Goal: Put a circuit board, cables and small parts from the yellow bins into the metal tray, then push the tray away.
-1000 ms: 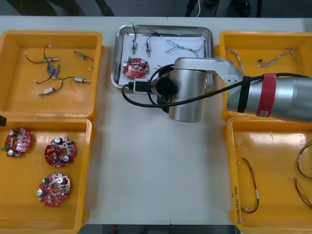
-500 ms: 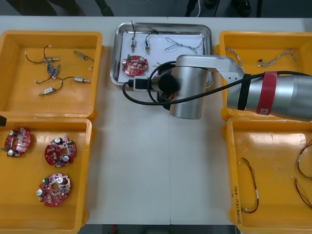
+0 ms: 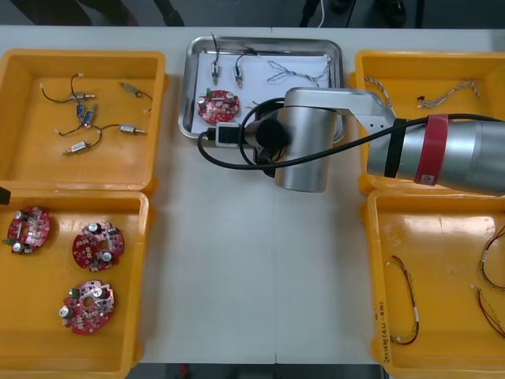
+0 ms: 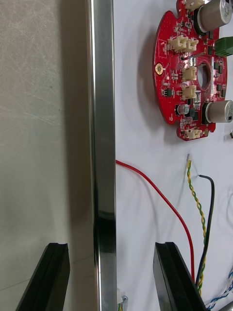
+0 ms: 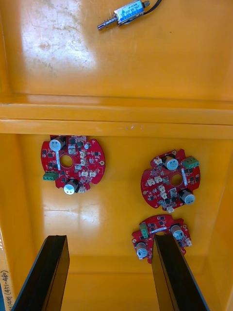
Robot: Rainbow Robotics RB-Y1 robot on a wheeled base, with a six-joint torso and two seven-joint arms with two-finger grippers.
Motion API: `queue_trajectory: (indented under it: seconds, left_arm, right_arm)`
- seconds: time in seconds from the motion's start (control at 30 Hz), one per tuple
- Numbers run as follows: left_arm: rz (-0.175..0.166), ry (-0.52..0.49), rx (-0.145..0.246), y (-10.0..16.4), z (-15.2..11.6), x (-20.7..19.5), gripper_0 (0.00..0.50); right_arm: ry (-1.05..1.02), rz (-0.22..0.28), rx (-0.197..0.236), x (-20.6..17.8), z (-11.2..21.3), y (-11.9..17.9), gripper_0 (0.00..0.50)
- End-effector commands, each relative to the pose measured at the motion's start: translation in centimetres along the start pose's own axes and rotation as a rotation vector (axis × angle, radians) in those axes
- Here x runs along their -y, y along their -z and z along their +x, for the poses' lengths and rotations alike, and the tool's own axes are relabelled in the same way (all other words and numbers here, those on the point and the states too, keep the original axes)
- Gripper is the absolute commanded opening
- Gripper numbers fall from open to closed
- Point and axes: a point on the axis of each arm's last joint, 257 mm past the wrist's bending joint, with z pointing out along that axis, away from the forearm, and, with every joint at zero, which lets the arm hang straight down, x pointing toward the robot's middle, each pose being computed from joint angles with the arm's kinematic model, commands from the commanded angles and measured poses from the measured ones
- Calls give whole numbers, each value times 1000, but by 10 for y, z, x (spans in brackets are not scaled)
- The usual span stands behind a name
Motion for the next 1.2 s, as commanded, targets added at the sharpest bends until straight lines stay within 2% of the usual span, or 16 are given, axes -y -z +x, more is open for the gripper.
queue_trajectory:
  seconds: [0.03, 0.57, 0.6, 0.73, 0.87, 0.97, 1.17, 1.2]
  left_arm:
    - [-13, -64, 16, 5, 2, -5, 500]
    - [-13, -64, 16, 5, 2, -5, 500]
    - [-13, -64, 16, 5, 2, -5, 500]
    - [-13, -64, 16, 5, 2, -5, 500]
    - [-13, -64, 16, 5, 2, -5, 500]
    - [-13, -64, 16, 5, 2, -5, 500]
    - [-13, -64, 16, 5, 2, -5, 500]
    - [-13, -64, 16, 5, 2, -5, 500]
  right_arm:
    - [39, 21, 16, 21, -21, 14, 500]
    - [-83, -130, -29, -6, -48, 78, 500]
    - [-114, -164, -36, -11, -51, 88, 500]
    - [-206, -235, -55, -17, -53, 115, 500]
    - [-298, -287, -83, -25, -45, 141, 500]
    - [-367, -302, -97, -30, -38, 155, 500]
    - [-553, -329, -159, -46, -9, 187, 500]
    - [-553, -329, -159, -46, -9, 187, 500]
